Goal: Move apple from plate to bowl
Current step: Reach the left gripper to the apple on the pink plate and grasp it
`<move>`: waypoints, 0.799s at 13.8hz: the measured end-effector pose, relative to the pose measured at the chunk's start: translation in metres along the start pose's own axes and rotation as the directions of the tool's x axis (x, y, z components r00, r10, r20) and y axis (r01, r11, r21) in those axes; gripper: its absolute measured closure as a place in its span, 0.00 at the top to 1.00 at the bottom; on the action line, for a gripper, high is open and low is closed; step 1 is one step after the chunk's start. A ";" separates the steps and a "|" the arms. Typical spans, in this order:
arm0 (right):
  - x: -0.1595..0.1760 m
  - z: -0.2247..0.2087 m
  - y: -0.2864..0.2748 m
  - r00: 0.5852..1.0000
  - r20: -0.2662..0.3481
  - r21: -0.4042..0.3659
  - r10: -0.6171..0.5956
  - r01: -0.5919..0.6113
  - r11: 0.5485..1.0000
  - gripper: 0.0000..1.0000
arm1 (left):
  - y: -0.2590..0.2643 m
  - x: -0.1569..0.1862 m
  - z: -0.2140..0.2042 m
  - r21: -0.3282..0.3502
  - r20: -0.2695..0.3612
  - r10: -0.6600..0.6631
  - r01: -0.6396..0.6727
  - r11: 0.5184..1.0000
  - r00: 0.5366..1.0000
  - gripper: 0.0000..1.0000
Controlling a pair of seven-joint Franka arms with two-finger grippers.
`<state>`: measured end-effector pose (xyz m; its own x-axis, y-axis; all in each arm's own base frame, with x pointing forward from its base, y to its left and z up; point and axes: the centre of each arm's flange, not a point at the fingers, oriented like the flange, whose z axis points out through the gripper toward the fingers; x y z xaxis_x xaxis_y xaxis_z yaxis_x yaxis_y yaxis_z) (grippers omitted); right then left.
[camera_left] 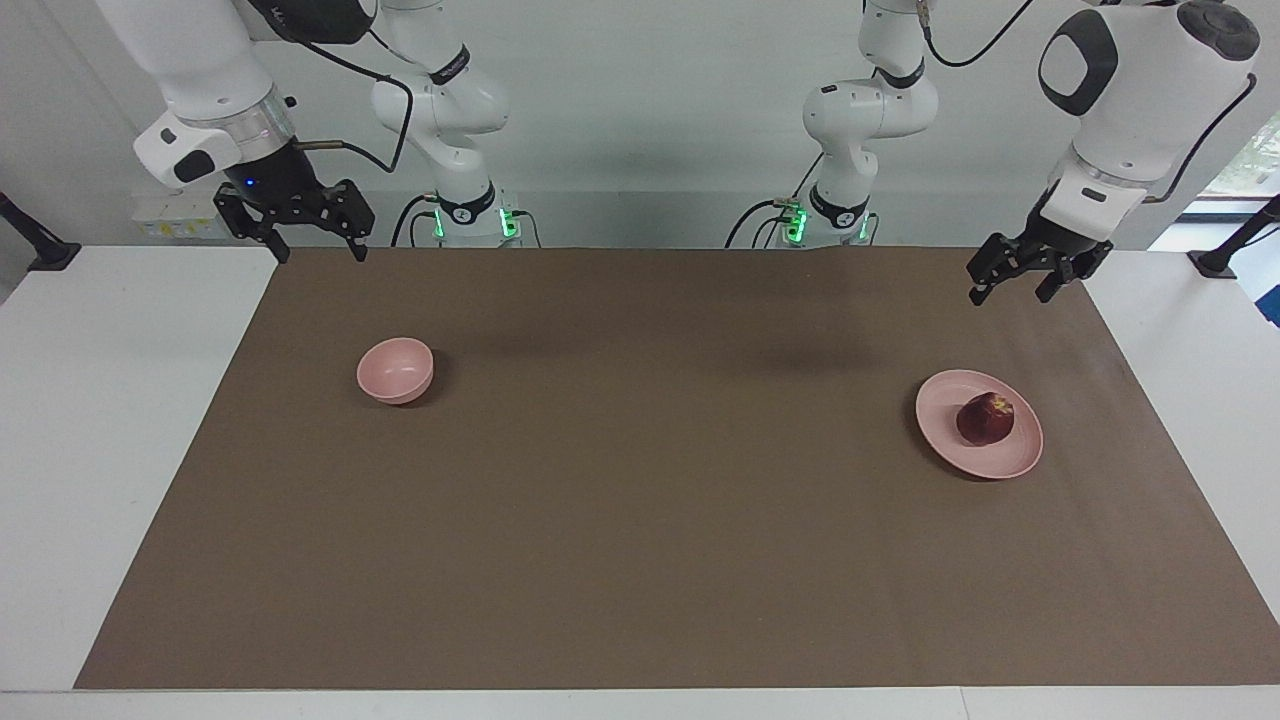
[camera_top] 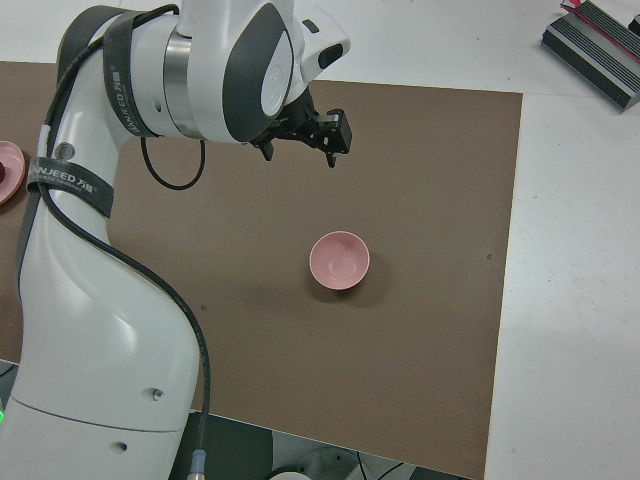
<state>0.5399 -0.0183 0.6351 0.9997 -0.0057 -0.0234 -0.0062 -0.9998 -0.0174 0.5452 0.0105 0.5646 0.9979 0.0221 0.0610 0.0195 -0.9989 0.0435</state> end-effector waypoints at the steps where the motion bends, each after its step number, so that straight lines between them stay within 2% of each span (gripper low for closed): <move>1: 0.000 0.000 0.000 1.000 0.001 0.000 0.000 0.000 1.000 1.00 | -0.015 0.003 0.010 0.001 -0.006 0.000 0.000 1.000 1.000 1.00; 5: -0.001 0.000 0.000 1.000 0.005 0.000 -0.001 0.001 1.000 1.00 | -0.049 0.023 0.059 0.006 -0.048 -0.004 0.004 1.000 0.999 1.00; 8: -0.001 0.000 0.000 1.000 0.005 0.000 -0.001 0.001 1.000 1.00 | -0.064 0.031 0.095 0.006 -0.040 -0.003 0.003 1.000 0.999 1.00; 11: -0.002 0.001 -0.001 1.000 0.012 0.000 -0.001 0.001 1.000 1.00 | -0.071 0.034 0.158 0.006 -0.045 -0.005 0.005 1.000 0.999 1.00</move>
<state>0.5383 -0.0176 0.6343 0.9994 -0.0043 -0.0356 -0.0049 -0.9998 -0.0178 0.5880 0.0756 0.4065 0.9940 0.0290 0.1059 0.0251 -0.9990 0.0377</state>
